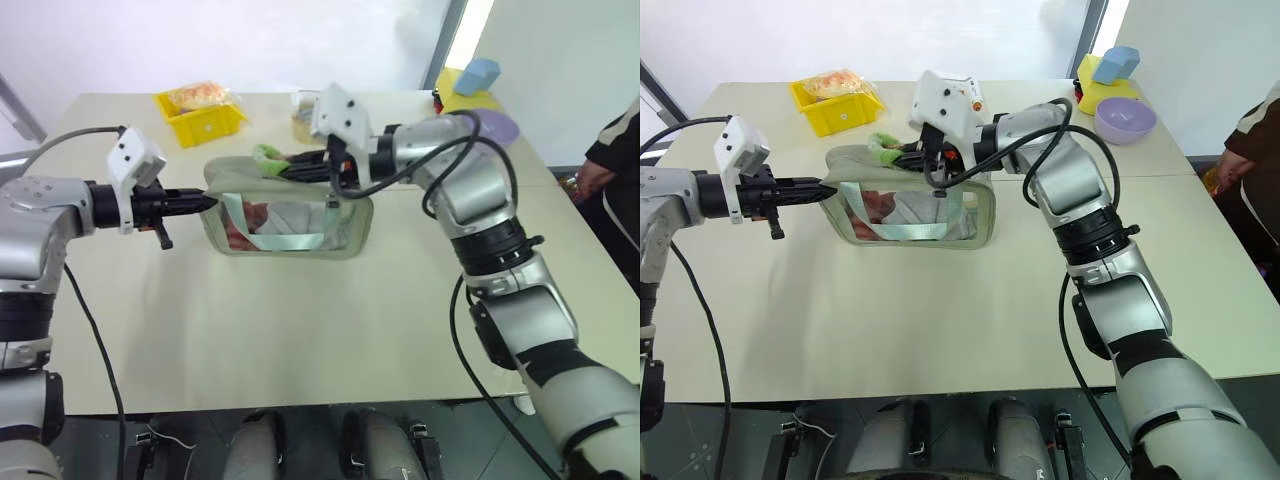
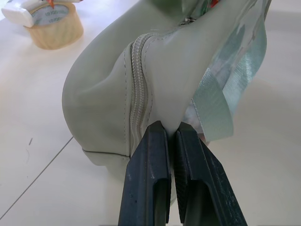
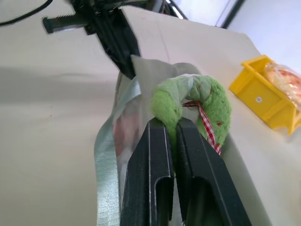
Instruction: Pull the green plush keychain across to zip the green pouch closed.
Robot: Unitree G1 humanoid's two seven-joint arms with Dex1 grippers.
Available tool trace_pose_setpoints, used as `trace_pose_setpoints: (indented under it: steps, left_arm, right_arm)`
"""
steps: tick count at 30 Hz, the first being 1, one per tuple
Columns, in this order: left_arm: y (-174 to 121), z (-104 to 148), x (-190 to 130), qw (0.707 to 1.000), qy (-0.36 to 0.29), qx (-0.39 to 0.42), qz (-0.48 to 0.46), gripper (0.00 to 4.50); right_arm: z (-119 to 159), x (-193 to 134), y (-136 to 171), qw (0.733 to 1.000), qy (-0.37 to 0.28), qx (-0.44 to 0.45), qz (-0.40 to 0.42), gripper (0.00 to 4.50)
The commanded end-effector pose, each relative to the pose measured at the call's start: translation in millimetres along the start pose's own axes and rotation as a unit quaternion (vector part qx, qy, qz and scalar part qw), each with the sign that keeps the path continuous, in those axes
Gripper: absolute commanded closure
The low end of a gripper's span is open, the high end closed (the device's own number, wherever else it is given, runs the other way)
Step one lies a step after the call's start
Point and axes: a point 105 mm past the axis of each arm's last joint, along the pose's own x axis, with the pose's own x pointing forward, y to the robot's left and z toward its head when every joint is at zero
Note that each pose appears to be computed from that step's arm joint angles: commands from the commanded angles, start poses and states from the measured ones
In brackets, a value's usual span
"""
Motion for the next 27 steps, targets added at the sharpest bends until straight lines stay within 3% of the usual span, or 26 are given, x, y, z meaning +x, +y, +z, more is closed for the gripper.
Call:
trace_pose_setpoints:
  steps: [1,5,11,15,18,21,24,27]
  left_arm:
    - [2.7,10.1,-4.0,1.000,-0.013,0.021,0.009,4.50]
    - [3.4,7.0,-6.4,1.000,-0.009,0.016,0.011,4.50]
    - [4.8,3.4,-8.2,1.000,-0.006,0.010,0.018,4.50]
    - [3.6,1.5,-6.6,1.000,-0.006,0.005,0.020,4.50]
    - [3.7,2.5,-3.9,1.000,-0.009,0.004,0.022,4.50]
    - [3.9,3.9,-2.1,1.000,-0.011,0.003,0.023,4.50]
    - [2.8,5.0,-1.5,1.000,-0.012,0.003,0.023,4.50]
    - [2.9,4.9,-2.6,1.000,-0.010,0.003,0.027,4.50]
  right_arm:
    - [42.0,-29.2,-21.3,0.997,-0.049,-0.002,-0.057,4.47]
    - [38.4,-70.4,-51.6,0.986,0.008,-0.036,-0.164,4.47]
    - [10.2,-127.3,-75.7,0.944,0.125,-0.072,-0.298,4.47]
    - [-37.7,-154.4,-77.0,0.903,0.224,-0.069,-0.359,4.47]
    - [-88.1,-152.2,-56.4,0.892,0.287,-0.065,-0.344,4.47]
    - [-115.0,-138.6,-39.9,0.898,0.280,-0.010,-0.339,4.47]
    - [-156.0,-109.1,-4.5,0.911,0.282,0.052,-0.298,4.47]
    - [-171.5,-83.3,20.0,0.918,0.251,0.125,-0.279,4.47]
